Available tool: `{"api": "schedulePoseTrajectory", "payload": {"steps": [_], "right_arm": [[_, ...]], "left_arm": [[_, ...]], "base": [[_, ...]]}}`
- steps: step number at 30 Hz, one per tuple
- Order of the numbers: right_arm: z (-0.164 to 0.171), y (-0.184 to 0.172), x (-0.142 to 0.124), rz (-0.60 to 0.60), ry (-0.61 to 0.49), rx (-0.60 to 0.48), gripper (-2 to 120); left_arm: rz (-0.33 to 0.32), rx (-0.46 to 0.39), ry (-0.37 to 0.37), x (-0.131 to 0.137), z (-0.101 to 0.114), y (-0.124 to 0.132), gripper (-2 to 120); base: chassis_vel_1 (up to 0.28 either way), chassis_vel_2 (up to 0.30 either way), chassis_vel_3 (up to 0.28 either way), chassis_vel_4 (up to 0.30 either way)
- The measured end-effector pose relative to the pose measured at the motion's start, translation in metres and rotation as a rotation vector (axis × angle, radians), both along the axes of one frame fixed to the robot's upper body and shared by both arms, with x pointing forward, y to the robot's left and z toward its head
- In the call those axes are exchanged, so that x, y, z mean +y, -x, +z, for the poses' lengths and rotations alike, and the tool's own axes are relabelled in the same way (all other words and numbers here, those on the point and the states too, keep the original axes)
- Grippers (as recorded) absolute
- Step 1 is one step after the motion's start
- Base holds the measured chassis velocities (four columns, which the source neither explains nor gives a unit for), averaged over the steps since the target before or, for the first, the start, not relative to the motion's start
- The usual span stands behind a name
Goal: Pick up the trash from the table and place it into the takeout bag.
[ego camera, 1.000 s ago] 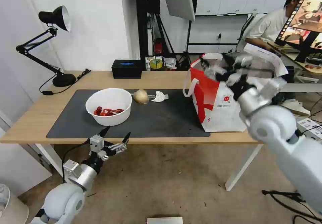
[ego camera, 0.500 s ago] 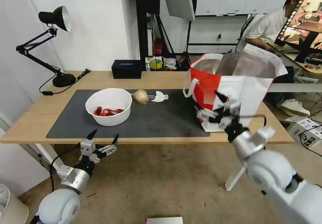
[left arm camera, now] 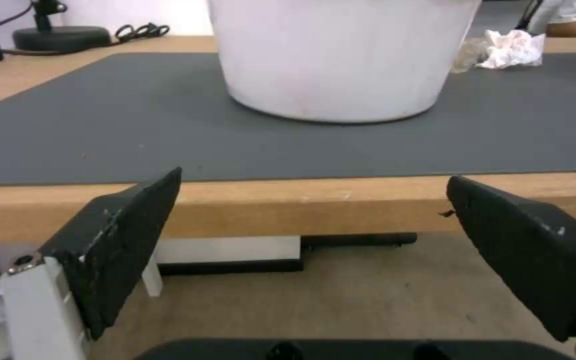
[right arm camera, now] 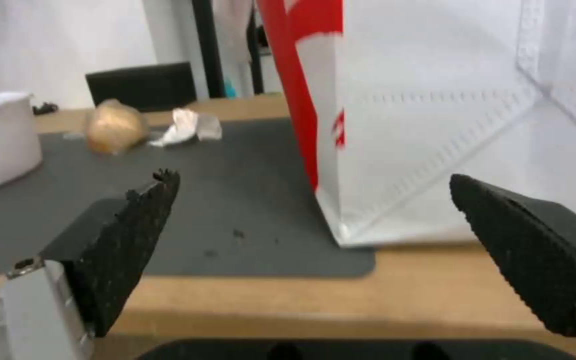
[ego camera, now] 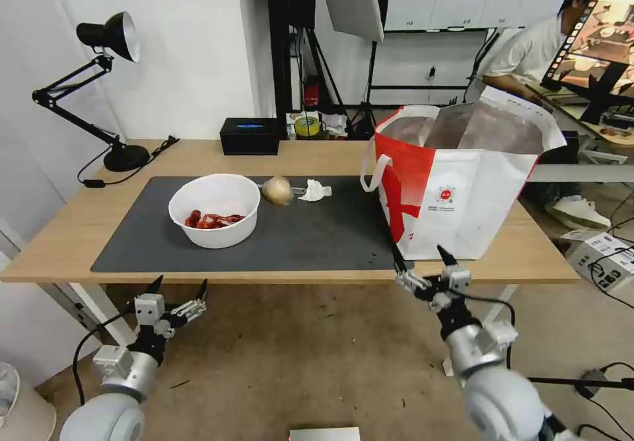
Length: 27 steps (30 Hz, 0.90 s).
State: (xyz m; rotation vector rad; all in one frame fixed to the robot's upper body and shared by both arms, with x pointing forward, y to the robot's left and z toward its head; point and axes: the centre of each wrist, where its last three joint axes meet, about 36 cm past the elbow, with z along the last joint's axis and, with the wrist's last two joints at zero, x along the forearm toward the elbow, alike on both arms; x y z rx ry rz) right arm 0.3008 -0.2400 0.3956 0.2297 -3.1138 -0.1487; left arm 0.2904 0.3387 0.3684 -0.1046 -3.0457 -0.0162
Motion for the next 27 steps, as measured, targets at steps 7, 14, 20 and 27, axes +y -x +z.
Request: {"api": "schedulePoseTrajectory", "payload": {"steps": [7, 14, 20, 27], "right_arm": [[-0.011, 0.016, 0.01, -0.016, 0.004, 0.039, 100], [-0.021, 0.027, 0.016, -0.014, 0.021, 0.078, 100], [-0.023, 0.031, 0.018, -0.015, 0.022, 0.087, 100], [-0.024, 0.031, 0.02, -0.009, 0.024, 0.088, 100]], "left_arm": [[0.013, 0.003, 0.001, 0.001, -0.002, 0.005, 100], [0.012, 0.006, 0.004, -0.001, -0.005, 0.009, 100], [0.004, 0.006, 0.007, -0.003, -0.004, 0.012, 100], [0.004, 0.008, 0.007, -0.003, -0.004, 0.014, 100]], "base": [[0.0, 0.0, 0.0, 0.0], [0.0, 0.0, 0.0, 0.0], [0.0, 0.0, 0.0, 0.0], [0.0, 0.0, 0.0, 0.0]]}}
